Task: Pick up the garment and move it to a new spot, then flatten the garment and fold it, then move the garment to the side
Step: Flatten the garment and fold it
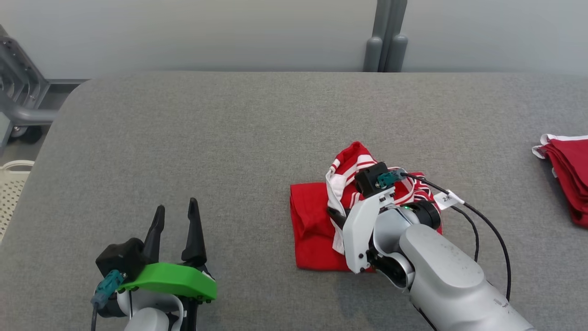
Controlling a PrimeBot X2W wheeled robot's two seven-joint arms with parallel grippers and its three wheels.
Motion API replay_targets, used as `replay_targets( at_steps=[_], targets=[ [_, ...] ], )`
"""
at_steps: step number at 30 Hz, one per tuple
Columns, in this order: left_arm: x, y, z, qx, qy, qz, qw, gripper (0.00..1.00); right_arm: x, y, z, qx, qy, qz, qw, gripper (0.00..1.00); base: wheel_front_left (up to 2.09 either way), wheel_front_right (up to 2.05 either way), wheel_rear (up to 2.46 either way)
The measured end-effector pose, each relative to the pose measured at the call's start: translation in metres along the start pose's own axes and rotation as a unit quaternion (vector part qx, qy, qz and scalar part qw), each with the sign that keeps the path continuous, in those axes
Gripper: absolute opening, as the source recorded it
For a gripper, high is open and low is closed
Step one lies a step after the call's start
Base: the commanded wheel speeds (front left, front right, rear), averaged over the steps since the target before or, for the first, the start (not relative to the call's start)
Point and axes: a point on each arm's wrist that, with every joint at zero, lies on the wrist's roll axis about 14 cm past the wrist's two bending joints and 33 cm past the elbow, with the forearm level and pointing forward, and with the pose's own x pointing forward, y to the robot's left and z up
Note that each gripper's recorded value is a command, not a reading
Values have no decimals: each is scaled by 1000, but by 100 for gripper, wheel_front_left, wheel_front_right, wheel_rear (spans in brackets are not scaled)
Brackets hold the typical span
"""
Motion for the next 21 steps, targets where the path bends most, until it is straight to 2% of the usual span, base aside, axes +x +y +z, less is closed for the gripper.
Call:
replay_targets(
  at_steps=[4, 5, 6, 7, 16, 21],
  targets=[
    [-1, 6, -2, 0, 3, 8, 1000, 100, 8, 2, -9, -7, 18, 4, 1000, 0, 0, 0, 0],
    [-1, 6, -2, 1, 2, 10, 1000, 100, 9, 5, -12, -7, 21, 9, 1000, 15, 0, 0, 0],
    [-1, 7, -2, 1, 2, 10, 1000, 100, 9, 8, -13, -4, 21, 14, 1000, 41, 0, 0, 0],
    [-1, 7, -2, 1, 3, 11, 1000, 100, 10, 12, -12, -1, 18, 20, 1000, 100, 0, 0, 0],
    [3, -5, -5, 1, 6, -8, 1000, 100, 3, 26, 16, -4, -47, 42, 998, 100, 0, 0, 0],
    [5, -19, -10, 3, 11, -29, 1000, 100, -15, 12, 46, 8, -118, 23, 993, 100, 0, 0, 0]
  ],
)
